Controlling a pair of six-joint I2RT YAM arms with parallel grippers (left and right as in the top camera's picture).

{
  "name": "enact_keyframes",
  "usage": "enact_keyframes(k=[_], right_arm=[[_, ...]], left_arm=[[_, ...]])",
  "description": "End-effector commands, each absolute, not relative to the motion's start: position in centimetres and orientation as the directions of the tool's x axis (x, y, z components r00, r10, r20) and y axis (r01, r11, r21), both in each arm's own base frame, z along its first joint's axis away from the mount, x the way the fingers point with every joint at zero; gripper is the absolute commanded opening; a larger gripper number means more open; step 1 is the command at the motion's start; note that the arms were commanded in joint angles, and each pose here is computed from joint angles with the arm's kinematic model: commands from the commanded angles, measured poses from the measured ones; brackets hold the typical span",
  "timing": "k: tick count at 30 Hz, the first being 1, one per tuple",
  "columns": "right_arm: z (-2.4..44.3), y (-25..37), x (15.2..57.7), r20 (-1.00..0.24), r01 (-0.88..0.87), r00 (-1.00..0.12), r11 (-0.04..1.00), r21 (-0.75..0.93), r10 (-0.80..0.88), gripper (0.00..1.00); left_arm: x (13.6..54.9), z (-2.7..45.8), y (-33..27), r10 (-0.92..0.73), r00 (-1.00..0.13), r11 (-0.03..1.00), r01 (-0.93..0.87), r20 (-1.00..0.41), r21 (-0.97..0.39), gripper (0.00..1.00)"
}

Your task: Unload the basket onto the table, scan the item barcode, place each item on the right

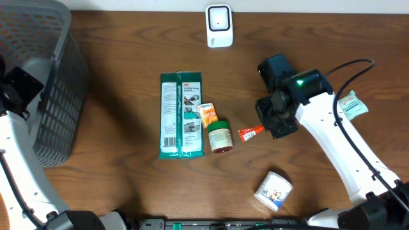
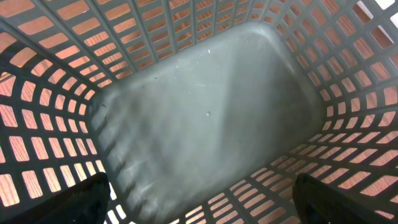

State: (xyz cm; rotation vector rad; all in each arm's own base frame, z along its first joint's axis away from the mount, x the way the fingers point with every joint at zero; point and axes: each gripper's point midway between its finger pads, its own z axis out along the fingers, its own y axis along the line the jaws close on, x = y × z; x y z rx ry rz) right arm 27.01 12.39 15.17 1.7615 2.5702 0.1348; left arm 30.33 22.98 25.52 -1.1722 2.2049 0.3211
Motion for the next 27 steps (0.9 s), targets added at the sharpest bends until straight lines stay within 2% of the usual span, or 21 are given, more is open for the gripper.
enact_keyframes(k=[1,9,14,21,27], right_arm=[[15.6,11.7,27.2,-0.026,0.907,-0.408,0.409,0.096,0.912,0.01],[15.6,10.3,27.4,-0.096,0.907,-0.406,0.414,0.080,0.909,0.01],[15.7,9.6,27.8,-0.139,0.880,-0.456,0.469,0.073,0.879,0.01],[15.7,9.5,27.8,-0.143,0.831,-0.542,0.553,0.060,0.829,0.01],[15.6,9.0,28.0,-0.131,0.841,-0.528,0.538,0.061,0.839,0.01]], left_arm=[[30.4,25.7,23.3,-0.656,-0.425,0.581,-0.811,-0.624,-0.059,0.93],[30.4,25.7,23.3,-0.656,-0.425,0.581,-0.812,-0.624,-0.059,0.93],[30.4,25.7,23.3,-0.656,-0.425,0.581,-0.812,-0.624,-0.059,0.93],[30.4,25.7,23.3,-0.656,-0.425,0.581,-0.811,-0.624,-0.059,0.93],[30.4,25.7,23.3,-0.656,-0.425,0.581,-0.812,-0.624,-0.059,0.93]])
